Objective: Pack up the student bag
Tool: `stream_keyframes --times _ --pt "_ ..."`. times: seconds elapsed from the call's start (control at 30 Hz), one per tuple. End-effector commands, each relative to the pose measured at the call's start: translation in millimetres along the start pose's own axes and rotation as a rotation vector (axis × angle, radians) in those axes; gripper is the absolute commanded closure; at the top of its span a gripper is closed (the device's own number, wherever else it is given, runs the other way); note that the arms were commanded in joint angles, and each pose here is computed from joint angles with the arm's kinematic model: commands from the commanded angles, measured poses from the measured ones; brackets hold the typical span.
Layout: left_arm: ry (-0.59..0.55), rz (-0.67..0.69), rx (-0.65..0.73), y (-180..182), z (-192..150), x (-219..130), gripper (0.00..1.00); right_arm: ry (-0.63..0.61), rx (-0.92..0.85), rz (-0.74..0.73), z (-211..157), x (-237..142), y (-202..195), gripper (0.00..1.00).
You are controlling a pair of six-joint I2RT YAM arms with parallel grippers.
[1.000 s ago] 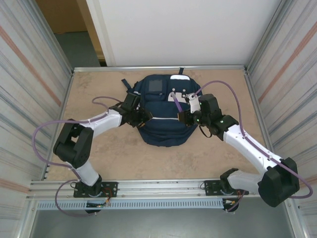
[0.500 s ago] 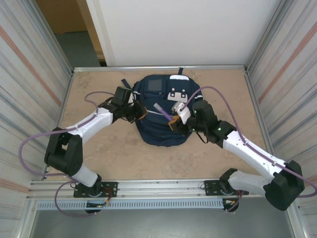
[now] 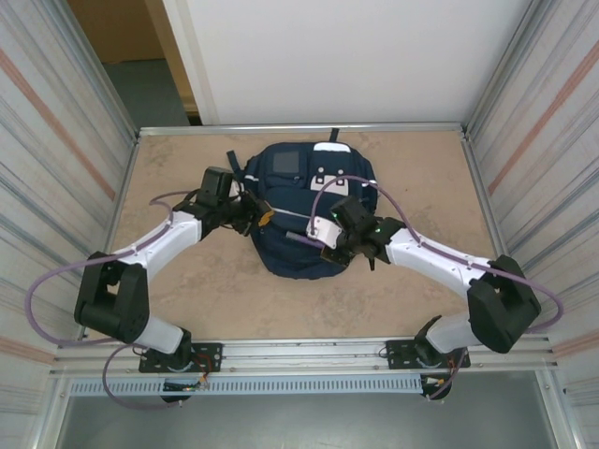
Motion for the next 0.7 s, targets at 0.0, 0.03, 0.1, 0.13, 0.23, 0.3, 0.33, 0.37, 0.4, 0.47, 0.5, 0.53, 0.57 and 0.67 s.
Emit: stream_keyframes --times 0.0,0.03,0.1,0.13,0.23,0.3,0.33,0.37,0.4,0.47,0.5,0.53,0.57,0.67 --pt "-0.036 -0.099 0.036 -28 1 -24 1.00 -0.060 0.167 -0.137 12 -8 -33 0.90" --pt "-0.024 -0.103 0.036 -27 -1 -23 1.00 -0.099 0.203 -0.153 15 -10 -37 0.89" --pt "-0.001 -0.112 0.046 -27 -4 -22 1.00 -0.163 0.236 -0.153 21 -10 -40 0.88" --pt "0.014 -0.112 0.045 -25 -6 -20 1.00 -0.179 0.236 -0.153 26 -10 -40 0.88" --pt "0.045 -0.110 0.040 -21 -9 -15 1.00 -0.184 0.248 -0.212 36 -3 -44 0.84" --pt "0.059 -0.109 0.048 -20 -9 -13 1.00 -0.189 0.238 -0.233 43 8 -42 0.82" --pt "0.068 -0.109 0.050 -19 -10 -11 1.00 -0.191 0.243 -0.236 48 14 -41 0.82" --pt "0.076 -0.109 0.051 -19 -10 -10 1.00 -0.182 0.245 -0.236 51 20 -40 0.82" --pt "0.084 -0.112 0.051 -19 -11 -9 1.00 -0.173 0.241 -0.245 55 26 -38 0.82" --pt "0.099 -0.114 0.051 -18 -12 -7 1.00 -0.175 0.224 -0.255 64 36 -33 0.82" --pt "0.104 -0.118 0.059 -18 -12 -7 1.00 -0.187 0.212 -0.255 68 41 -29 0.82" --pt "0.114 -0.119 0.067 -17 -13 -7 1.00 -0.208 0.200 -0.253 71 45 -27 0.82" --pt "0.121 -0.118 0.072 -16 -13 -6 1.00 -0.228 0.183 -0.236 75 48 -23 0.82" --pt "0.146 -0.110 0.066 -10 -14 -6 1.00 -0.256 0.078 -0.216 84 52 -11 0.82"
Point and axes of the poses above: each hand's point on the last joint's axis, 136 mm out from that joint toward the fingers, its own x axis out along the fingers, its own y axis along the line the jaws close on, z = x × y, the point moved 3 cm from there along -x, back along the fingers, and after that the axes turned 8 degrees about x, right-handed, at the moved point
